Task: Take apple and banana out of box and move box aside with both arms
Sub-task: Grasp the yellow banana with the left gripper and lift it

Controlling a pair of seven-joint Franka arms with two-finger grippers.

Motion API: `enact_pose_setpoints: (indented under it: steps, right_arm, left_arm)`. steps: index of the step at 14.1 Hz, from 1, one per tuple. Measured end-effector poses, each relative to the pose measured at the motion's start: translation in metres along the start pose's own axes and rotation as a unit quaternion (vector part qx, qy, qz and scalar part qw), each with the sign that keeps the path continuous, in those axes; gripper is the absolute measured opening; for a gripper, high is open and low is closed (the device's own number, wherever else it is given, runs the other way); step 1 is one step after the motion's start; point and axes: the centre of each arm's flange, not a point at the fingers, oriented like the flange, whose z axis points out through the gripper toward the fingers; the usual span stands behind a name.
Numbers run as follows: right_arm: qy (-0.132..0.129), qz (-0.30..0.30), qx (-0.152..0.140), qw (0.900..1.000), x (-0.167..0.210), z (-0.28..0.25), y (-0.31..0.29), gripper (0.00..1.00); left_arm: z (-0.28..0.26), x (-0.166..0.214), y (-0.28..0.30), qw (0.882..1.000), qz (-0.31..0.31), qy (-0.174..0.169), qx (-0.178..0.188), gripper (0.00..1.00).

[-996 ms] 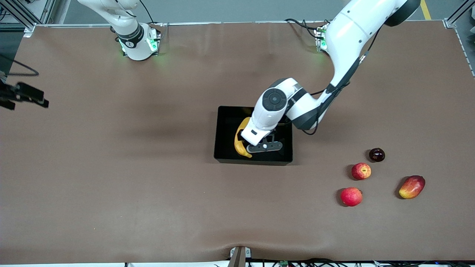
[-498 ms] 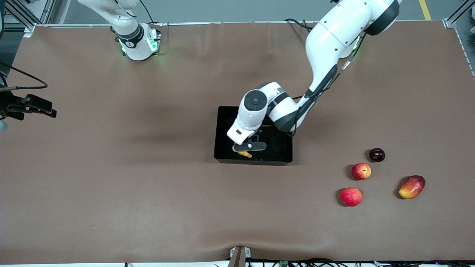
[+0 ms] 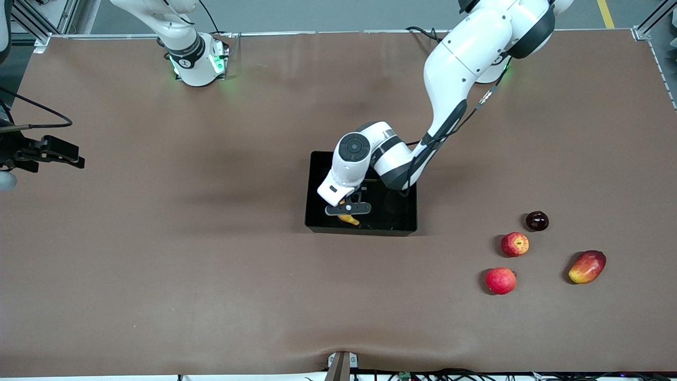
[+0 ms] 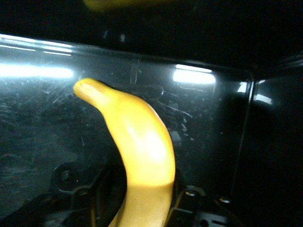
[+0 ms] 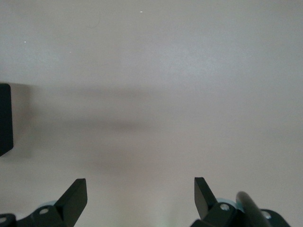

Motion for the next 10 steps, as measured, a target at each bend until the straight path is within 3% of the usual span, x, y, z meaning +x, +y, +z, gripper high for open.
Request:
enact_pose_setpoints:
  steps: [1, 3, 7, 10]
  right_arm:
    - [-0.006, 0.000, 0.001, 1.000, 0.003, 0.006, 0.001, 1.00]
    - [-0.022, 0.002, 0.004, 1.000, 0.013, 0.027, 0.004, 1.00]
    - [-0.037, 0.002, 0.007, 0.999, 0.023, 0.047, 0.006, 1.00]
    - [-0.040, 0.002, 0.037, 0.999, 0.024, 0.051, 0.000, 1.00]
  left_arm:
    - [0.001, -0.001, 0.002, 1.000, 0.003, 0.003, 0.002, 0.52]
    - [-0.001, -0.001, 0.005, 1.000, 0.005, 0.009, 0.003, 0.38]
    - [-0.013, 0.008, 0.007, 1.000, 0.002, 0.019, -0.005, 0.37]
    - [-0.046, 0.021, 0.005, 1.000, -0.004, 0.028, 0.004, 0.37]
